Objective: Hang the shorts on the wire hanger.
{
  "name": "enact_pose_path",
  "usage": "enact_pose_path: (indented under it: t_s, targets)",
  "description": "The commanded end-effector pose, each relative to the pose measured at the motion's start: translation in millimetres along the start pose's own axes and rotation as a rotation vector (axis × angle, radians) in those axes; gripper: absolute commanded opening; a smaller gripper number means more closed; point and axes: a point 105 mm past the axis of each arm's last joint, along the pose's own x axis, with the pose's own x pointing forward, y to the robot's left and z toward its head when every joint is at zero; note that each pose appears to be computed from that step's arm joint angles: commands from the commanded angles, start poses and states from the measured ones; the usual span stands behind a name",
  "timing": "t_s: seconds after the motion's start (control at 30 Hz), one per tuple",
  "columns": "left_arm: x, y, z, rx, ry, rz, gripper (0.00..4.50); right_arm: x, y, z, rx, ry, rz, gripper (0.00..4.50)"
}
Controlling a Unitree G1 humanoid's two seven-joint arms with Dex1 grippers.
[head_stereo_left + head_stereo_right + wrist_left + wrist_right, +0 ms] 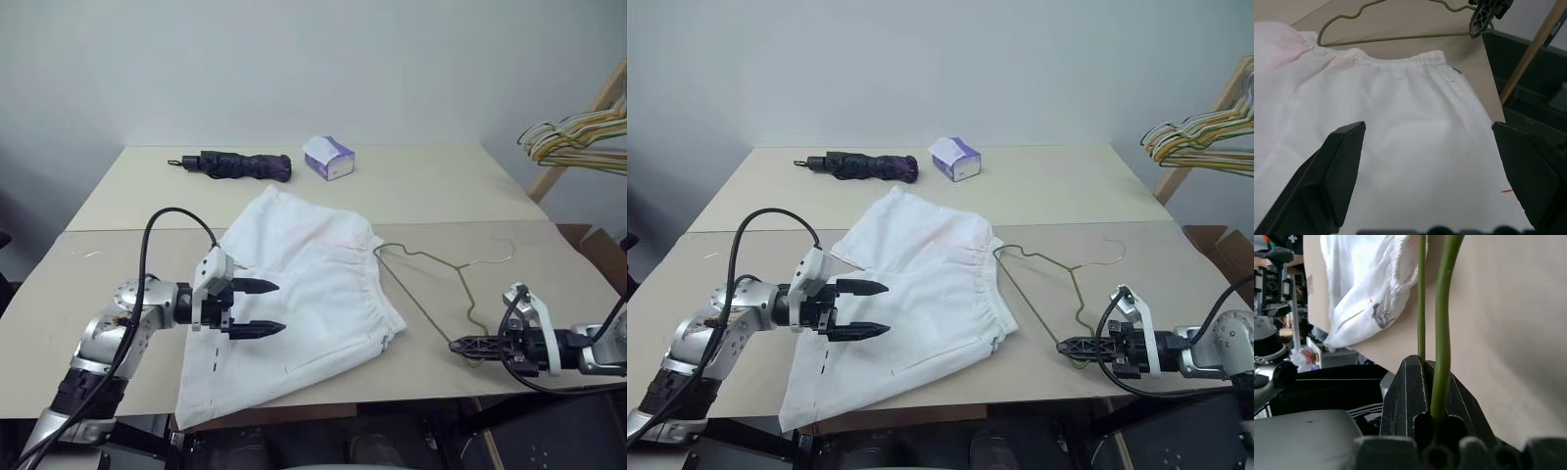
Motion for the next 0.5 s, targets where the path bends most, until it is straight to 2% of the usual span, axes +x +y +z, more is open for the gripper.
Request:
enact_pose_path:
  t_s: [0.03, 0.27, 0.5]
  targets:
    - [-0.7, 0.0, 13.3, 0.052, -0.020, 0.003, 4.47, -12.5, 2.4, 14.5, -0.042, -0.057, 0.000, 0.00]
    - [2.0, -2.2, 12.6, 0.051, -0.026, 0.004, 4.47, -17.9, -9.4, 10.7, -0.026, -0.039, -0.046, 0.00]
    - [1.9, -2.6, 12.8, 0.051, -0.030, 0.017, 4.47, -11.7, 0.6, 7.0, -0.061, -0.007, 0.024, 0.00]
